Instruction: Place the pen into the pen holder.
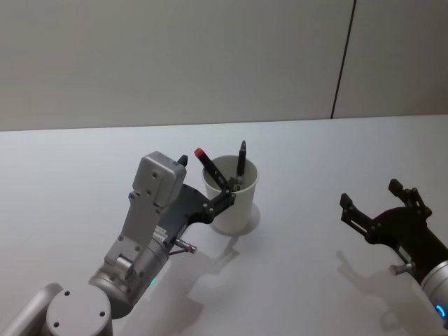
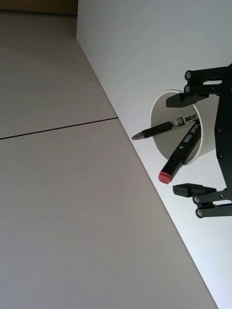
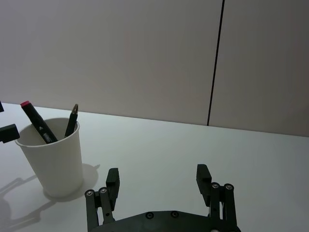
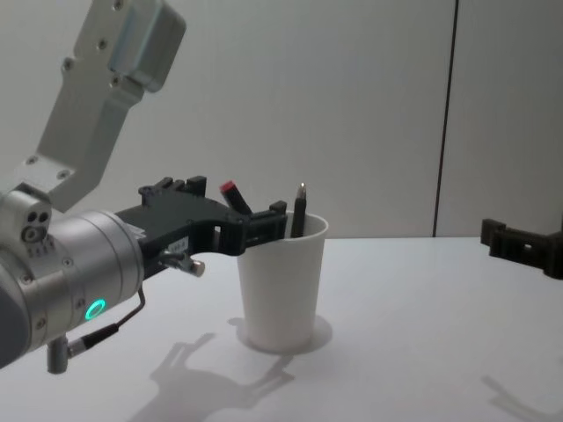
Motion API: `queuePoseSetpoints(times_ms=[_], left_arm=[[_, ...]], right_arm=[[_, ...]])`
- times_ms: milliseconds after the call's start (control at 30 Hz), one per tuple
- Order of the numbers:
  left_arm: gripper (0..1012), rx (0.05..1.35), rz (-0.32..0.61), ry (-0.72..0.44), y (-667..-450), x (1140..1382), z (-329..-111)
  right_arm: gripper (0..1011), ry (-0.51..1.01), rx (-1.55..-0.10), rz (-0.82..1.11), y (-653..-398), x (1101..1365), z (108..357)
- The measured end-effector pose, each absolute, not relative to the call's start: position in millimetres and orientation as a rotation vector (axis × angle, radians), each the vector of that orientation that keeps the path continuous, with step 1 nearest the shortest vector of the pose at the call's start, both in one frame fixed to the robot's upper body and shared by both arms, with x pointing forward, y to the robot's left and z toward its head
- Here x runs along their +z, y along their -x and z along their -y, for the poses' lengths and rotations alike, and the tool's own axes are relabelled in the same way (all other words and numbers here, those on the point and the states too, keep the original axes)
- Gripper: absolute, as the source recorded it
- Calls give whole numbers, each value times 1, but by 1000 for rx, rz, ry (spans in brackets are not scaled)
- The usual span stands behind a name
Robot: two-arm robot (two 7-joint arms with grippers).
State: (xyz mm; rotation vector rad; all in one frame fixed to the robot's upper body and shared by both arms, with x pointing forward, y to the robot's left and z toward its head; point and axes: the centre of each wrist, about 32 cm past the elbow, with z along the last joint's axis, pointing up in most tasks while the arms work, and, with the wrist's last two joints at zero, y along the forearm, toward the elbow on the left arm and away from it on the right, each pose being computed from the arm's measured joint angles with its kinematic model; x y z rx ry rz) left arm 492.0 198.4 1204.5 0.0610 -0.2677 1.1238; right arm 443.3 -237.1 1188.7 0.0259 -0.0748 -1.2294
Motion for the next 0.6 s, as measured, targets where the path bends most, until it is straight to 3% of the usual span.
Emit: queuePoseSetpoints(times_ms=[600], left_arm=[[1004,1124,268,-61,-492,1204,-198]], right_arm=[[1002,-26,-1229,75,-443,1189,237]])
